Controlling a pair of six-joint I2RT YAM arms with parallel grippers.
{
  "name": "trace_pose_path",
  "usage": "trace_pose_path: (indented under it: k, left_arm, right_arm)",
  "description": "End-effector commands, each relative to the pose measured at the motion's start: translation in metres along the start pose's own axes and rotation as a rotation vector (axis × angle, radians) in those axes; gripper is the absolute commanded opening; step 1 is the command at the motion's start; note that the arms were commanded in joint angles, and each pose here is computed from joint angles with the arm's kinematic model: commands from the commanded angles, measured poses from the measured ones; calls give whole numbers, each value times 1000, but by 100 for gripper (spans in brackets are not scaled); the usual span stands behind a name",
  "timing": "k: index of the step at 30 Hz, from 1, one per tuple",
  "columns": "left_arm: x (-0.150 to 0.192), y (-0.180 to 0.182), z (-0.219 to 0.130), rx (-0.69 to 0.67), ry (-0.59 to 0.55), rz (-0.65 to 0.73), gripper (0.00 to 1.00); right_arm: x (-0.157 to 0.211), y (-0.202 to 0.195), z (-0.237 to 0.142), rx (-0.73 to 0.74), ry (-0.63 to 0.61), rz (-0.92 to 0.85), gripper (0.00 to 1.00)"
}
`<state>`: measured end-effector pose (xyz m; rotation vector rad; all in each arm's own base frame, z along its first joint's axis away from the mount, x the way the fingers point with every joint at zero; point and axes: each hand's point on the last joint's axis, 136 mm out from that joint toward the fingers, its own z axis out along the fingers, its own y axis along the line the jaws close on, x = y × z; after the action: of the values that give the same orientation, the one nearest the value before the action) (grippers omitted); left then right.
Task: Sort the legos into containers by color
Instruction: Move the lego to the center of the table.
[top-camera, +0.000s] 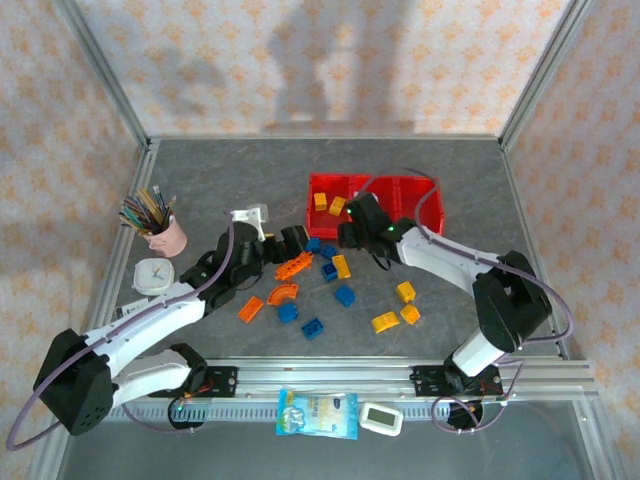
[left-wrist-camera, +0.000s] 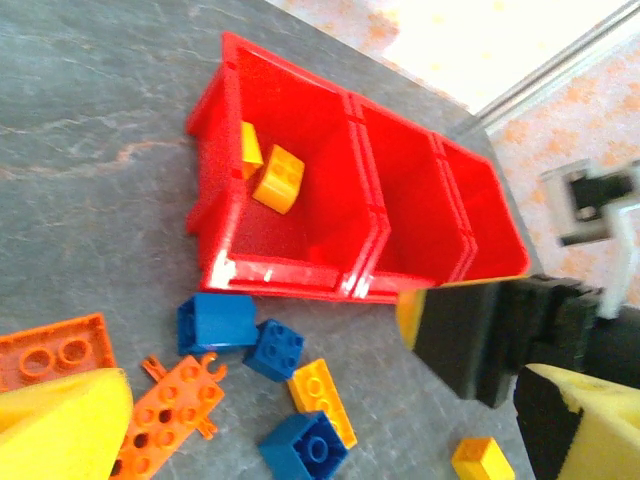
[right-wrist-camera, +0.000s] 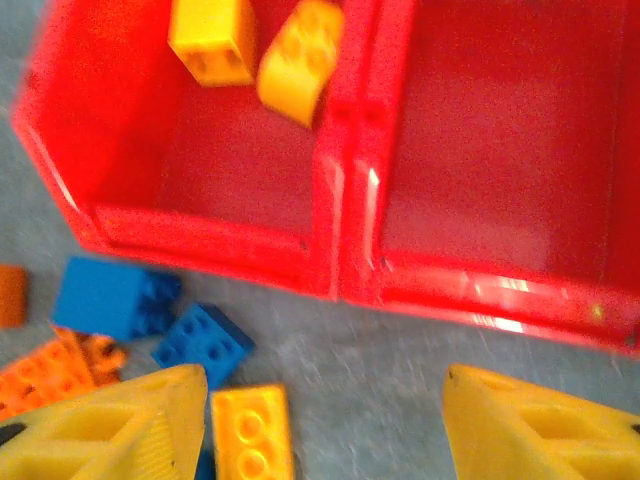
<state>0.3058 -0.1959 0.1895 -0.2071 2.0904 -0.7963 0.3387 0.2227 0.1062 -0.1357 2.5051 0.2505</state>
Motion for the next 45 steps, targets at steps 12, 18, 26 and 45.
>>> trace_pose_path:
  k: [12, 18, 26, 45]
  left_arm:
    - [43, 4, -3, 1, 38, -68, 99]
    - [43, 10, -5, -18, 24, -73, 99]
    - [43, 14, -3, -42, 19, -61, 99]
    - [39, 13, -4, -54, 18, -54, 99]
  right_arm:
    - [66, 4, 15, -60, 74, 21, 65]
    - [75, 15, 23, -91, 105, -1, 66]
    - [81, 21, 30, -95, 125, -18, 68]
    - [64, 28, 16, -99, 61, 8, 84]
